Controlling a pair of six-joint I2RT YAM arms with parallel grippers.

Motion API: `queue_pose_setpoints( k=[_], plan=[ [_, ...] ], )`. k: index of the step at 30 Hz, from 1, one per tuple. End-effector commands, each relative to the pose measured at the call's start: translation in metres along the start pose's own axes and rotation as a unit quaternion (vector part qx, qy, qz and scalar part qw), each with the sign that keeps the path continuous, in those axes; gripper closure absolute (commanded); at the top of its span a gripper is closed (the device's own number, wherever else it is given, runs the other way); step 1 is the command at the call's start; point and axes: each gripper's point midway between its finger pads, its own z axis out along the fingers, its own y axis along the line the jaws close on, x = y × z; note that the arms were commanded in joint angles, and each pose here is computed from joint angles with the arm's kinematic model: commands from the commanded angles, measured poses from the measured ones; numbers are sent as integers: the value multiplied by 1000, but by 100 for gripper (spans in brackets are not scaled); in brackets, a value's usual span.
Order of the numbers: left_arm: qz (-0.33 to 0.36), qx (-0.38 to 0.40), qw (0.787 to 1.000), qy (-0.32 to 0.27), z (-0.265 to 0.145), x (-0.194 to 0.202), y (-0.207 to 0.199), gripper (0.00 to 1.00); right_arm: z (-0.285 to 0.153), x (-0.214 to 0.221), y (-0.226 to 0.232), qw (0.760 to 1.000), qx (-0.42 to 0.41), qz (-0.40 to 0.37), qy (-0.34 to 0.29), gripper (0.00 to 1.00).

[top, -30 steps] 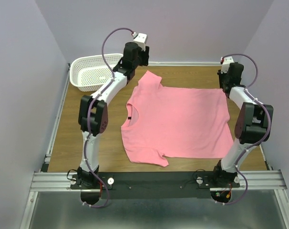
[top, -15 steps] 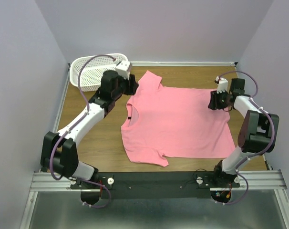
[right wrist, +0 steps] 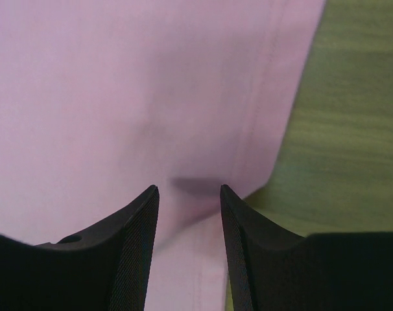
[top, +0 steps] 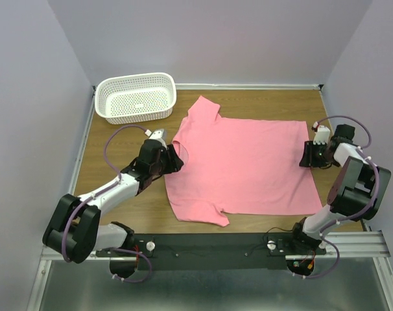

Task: Fold and stack the t-shirts
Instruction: Flatten the tshirt out

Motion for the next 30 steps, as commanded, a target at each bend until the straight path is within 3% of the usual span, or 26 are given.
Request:
queue_pose_setpoints(
  k=[1, 6, 15, 25, 30],
  plan=[
    [-48, -33, 998, -20, -6, 9, 2, 43, -7, 35, -6, 999, -7, -1, 44, 49],
    [-78, -80, 994, -21, -19, 18, 8, 43, -5, 51, -4, 998, -16, -9, 67, 48],
    [-119, -179, 976, 30, -36, 56, 41, 41, 11, 70, 1, 993, -54, -1, 104, 45],
    [-107, -152, 981, 56, -24, 65, 33, 40, -33, 40, -22, 996, 45, -41, 58, 44],
    [-82, -142, 985, 60, -23, 57, 25, 40, -34, 54, -26, 995, 55, -38, 73, 43]
  ],
)
